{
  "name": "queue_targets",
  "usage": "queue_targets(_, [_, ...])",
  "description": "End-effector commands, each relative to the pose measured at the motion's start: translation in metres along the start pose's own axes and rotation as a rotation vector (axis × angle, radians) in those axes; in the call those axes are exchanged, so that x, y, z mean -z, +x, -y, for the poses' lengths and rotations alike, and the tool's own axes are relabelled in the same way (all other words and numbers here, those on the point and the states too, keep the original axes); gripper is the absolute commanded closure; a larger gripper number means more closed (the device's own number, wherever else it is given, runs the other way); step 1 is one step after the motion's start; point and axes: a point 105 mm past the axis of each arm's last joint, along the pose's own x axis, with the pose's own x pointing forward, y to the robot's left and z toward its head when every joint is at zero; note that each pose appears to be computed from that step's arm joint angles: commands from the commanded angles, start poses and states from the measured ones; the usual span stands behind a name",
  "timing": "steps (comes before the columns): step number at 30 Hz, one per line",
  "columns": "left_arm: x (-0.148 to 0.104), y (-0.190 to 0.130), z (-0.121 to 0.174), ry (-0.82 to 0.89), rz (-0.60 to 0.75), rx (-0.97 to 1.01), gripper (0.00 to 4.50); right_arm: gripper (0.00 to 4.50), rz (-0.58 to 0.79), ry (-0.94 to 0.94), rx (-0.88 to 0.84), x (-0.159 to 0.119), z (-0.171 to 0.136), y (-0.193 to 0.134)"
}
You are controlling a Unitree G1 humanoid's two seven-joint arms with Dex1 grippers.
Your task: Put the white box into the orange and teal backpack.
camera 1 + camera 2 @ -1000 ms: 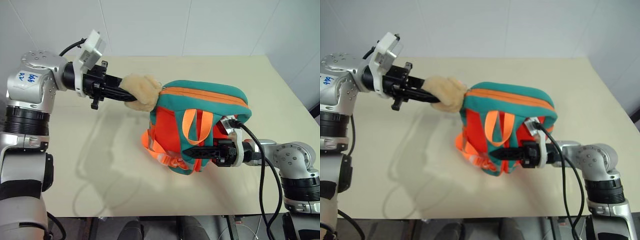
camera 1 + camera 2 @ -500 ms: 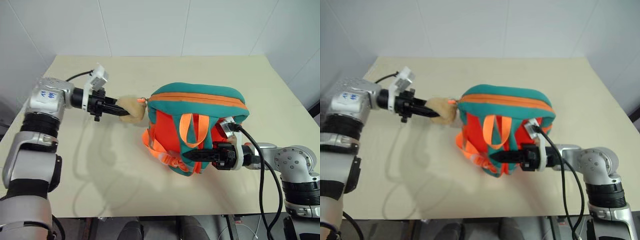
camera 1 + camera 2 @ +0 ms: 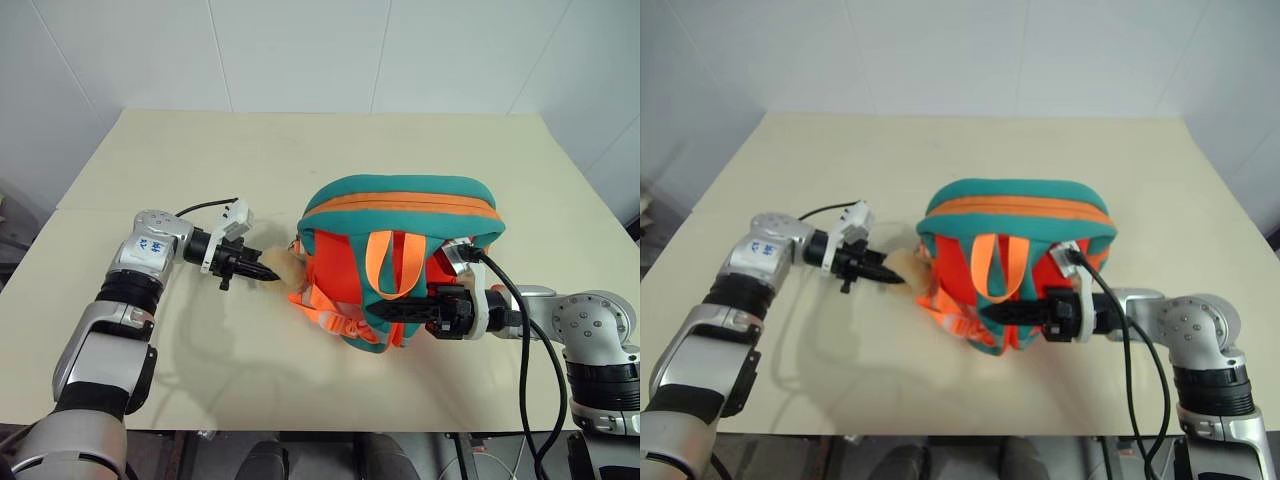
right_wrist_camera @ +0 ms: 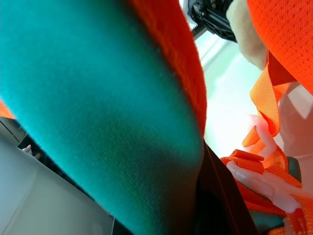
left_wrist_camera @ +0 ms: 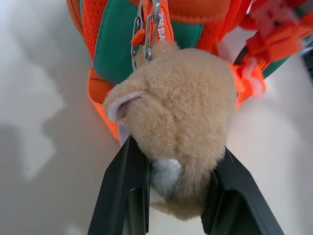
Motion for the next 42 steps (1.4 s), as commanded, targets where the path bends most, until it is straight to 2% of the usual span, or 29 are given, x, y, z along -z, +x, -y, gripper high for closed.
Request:
queue_targets(1, [0.011, 0.007, -0.002, 0.084, -0.039, -0.053, 3.56, 3.96, 0.052, -0.046, -0.017, -0.013, -0.005, -0.001])
queue_targets(5, [-0.003, 0.001, 0.001, 0.193, 0.026, -0.088, 3.56, 3.96, 0.198, -0.128, 0.053, -0.038, 0.004, -0.008])
queue_targets(10, [-0.021, -0.022, 0.013, 0.319, 0.054, -0.130, 1.96, 2.27, 0.190, -0.265, 0.050, -0.045, -0.015, -0.019])
queue_targets(16, [-0.031, -0.052, 0.046, 0.379, 0.088, -0.132, 0.10, 0.25, 0.099, -0.433, 0.185, -0.046, -0.023, -0.050])
queue_targets(17, [-0.033, -0.055, 0.050, 0.385, 0.100, -0.139, 0.00, 0.04, 0.081, -0.445, 0.209, -0.044, -0.022, -0.055])
queue_targets(21, [-0.039, -0.065, 0.062, 0.342, 0.145, -0.187, 0.00, 0.04, -0.043, -0.534, 0.328, -0.024, -0.013, -0.079])
queue_targets(25, [-0.039, -0.058, 0.079, 0.288, 0.213, -0.181, 0.00, 0.04, -0.053, -0.673, 0.460, -0.026, 0.000, -0.108])
queue_targets(28, [-0.039, -0.047, 0.095, 0.249, 0.263, -0.157, 0.00, 0.04, -0.085, -0.738, 0.498, -0.023, 0.005, -0.125])
queue_targets(31, [-0.031, -0.037, 0.107, 0.237, 0.258, -0.150, 0.00, 0.04, -0.074, -0.807, 0.505, -0.026, 0.006, -0.132])
queue_targets(34, [-0.027, -0.039, 0.106, 0.251, 0.259, -0.187, 0.00, 0.04, -0.136, -0.850, 0.491, -0.022, 0.008, -0.132])
queue_targets(42, [-0.020, -0.045, 0.108, 0.273, 0.228, -0.213, 0.00, 0.04, -0.180, -0.851, 0.537, -0.020, 0.019, -0.149])
